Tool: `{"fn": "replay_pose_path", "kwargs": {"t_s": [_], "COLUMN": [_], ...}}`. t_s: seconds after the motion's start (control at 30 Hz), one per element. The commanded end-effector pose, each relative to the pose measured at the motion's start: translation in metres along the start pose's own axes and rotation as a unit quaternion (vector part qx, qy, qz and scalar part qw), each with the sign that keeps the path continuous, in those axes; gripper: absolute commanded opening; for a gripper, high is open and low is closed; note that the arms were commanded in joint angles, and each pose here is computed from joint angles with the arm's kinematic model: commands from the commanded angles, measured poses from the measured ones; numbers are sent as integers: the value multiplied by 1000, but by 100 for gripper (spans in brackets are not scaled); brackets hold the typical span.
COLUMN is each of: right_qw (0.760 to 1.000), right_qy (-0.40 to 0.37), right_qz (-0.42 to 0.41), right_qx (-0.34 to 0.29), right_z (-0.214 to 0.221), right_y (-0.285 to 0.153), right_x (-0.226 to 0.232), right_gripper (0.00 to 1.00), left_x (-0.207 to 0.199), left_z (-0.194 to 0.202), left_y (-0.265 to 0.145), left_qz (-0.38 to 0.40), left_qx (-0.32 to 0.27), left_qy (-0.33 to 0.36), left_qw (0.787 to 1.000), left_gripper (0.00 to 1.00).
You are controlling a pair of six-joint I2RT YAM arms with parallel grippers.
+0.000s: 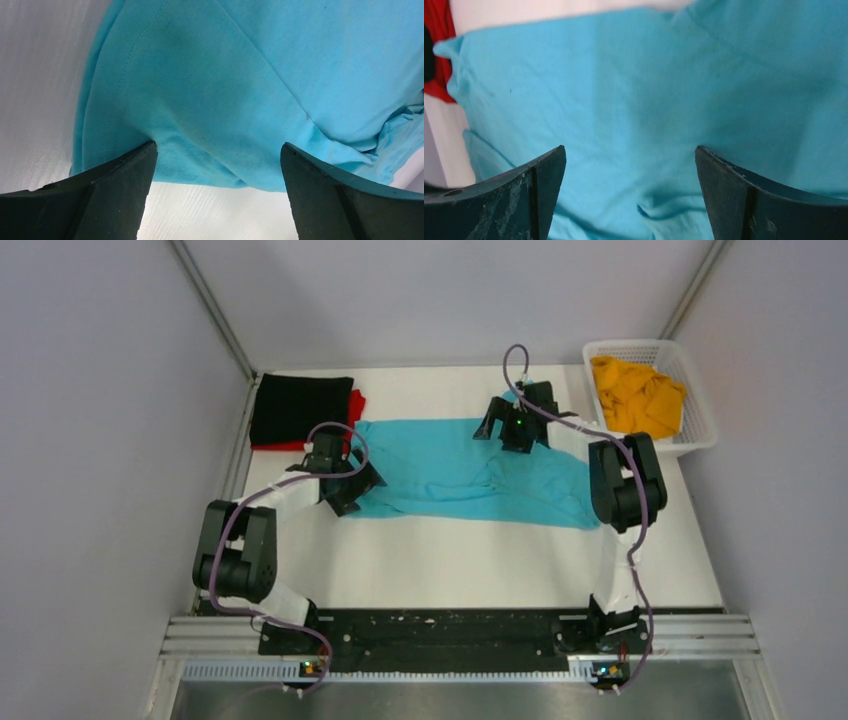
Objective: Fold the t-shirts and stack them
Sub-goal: Fold the flattened tshirt in 1/3 of the way
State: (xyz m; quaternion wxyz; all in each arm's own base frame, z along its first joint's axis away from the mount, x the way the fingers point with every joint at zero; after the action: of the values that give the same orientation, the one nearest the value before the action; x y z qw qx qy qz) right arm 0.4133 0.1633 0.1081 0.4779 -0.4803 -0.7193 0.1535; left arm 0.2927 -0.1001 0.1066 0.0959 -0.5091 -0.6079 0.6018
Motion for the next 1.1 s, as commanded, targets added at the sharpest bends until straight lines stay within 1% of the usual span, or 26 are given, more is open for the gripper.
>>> {"fn": "replay_pose_path", "kwargs": {"t_s": [0.0,0.1,0.2,0.27,0.4,0.47,0.57,0.7,0.73,0.83,0.9,0.93,1.07], "right_qw": [998,995,988,981,979,981,986,977,970,952,944,941,941], "right_qy": [-4,-23,-40,-46,-46,-60,-61,8,22,66,107,124,130], "right_qz": [48,79,126,166,186,179,156,212,242,297,311,314,313], "right_qx": [-35,-47,-78,-91,-67,-43,-13,16,13,9,7,7,-5], "right_z": [-39,-52,-47,-39,-11,5,23,47,54,74,80,84,102], "right_y": [13,-2,-36,-58,-88,-91,-86,-79,-82,-93,-102,-107,-125], "right_x": [6,9,5,-8,-38,-45,-49,-68,-76,-102,-119,-124,-125], "right_gripper": [99,99,99,99,99,99,99,98,98,99,99,99,99], "left_x": [27,35,38,39,40,39,38,43,46,58,68,73,90], "left_z": [10,12,13,13,14,13,13,17,20,24,31,36,55], "left_y": [14,11,8,7,5,5,6,3,1,-6,-13,-16,-26], "left_qz": [-67,-91,-99,-99,-101,-100,-99,-107,-112,-147,-168,-178,-198], "left_qx": [9,1,-3,-3,-2,-3,-4,4,8,0,8,22,52], "left_qy": [10,12,12,14,17,17,17,17,16,20,24,26,21], "left_qw": [998,996,995,995,995,995,995,994,994,989,985,983,979], "left_gripper": [99,99,99,99,99,99,99,99,99,99,99,99,99]}}
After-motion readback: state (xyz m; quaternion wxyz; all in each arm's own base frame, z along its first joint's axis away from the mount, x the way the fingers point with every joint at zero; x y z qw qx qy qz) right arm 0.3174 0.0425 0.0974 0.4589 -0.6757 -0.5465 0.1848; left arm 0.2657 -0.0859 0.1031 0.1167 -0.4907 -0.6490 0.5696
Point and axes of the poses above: each gripper's point midway between its finger pads, its own y axis out along the fingers, its own x axis along the line the jaws close on, z = x × y, the point moved 8 cm from there along -y, back along the fingers, and after that the axes turned 2 degrees about -y, right-handed, at the moved point
